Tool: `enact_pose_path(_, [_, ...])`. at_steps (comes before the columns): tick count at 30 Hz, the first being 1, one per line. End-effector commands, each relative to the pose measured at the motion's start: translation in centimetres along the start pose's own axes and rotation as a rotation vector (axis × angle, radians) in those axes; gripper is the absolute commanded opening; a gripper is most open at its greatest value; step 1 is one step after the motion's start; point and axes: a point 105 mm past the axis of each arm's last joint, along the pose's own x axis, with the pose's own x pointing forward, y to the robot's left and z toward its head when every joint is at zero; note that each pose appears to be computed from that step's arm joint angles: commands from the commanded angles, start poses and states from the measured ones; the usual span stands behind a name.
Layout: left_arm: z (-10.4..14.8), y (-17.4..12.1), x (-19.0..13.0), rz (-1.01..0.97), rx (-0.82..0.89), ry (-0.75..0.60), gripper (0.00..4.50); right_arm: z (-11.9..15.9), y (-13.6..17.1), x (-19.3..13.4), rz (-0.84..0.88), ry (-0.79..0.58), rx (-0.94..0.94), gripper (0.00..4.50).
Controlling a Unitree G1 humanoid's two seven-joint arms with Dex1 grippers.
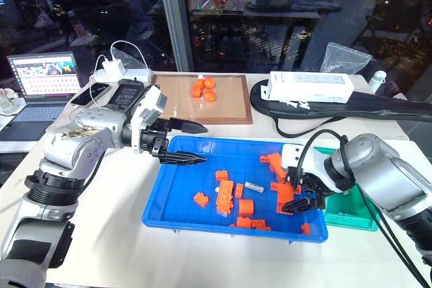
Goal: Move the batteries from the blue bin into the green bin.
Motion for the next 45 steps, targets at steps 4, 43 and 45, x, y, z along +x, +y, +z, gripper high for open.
enact_pose_path(4, [0.8, -0.4, -0.3, -0.001, 0.037, -0.003, 4.5, 1.7, 0.5, -0.5, 0.033, -0.095, 0.029, 4.05])
enact_pose_path(43, [-1.1, -1.3, 4.9, -0.129, 0.201, 0.023, 2.82, 3.2, -0.4, -2.0, -0.041, -0.21, 0.13, 4.5])
enact_pose_path(45, [-0.9, -0.6, 4.3, -0.091, 0.158, 0.002, 2.82, 3.3, -0.3, -2.1, -0.041, -0.211, 0.133, 4.5])
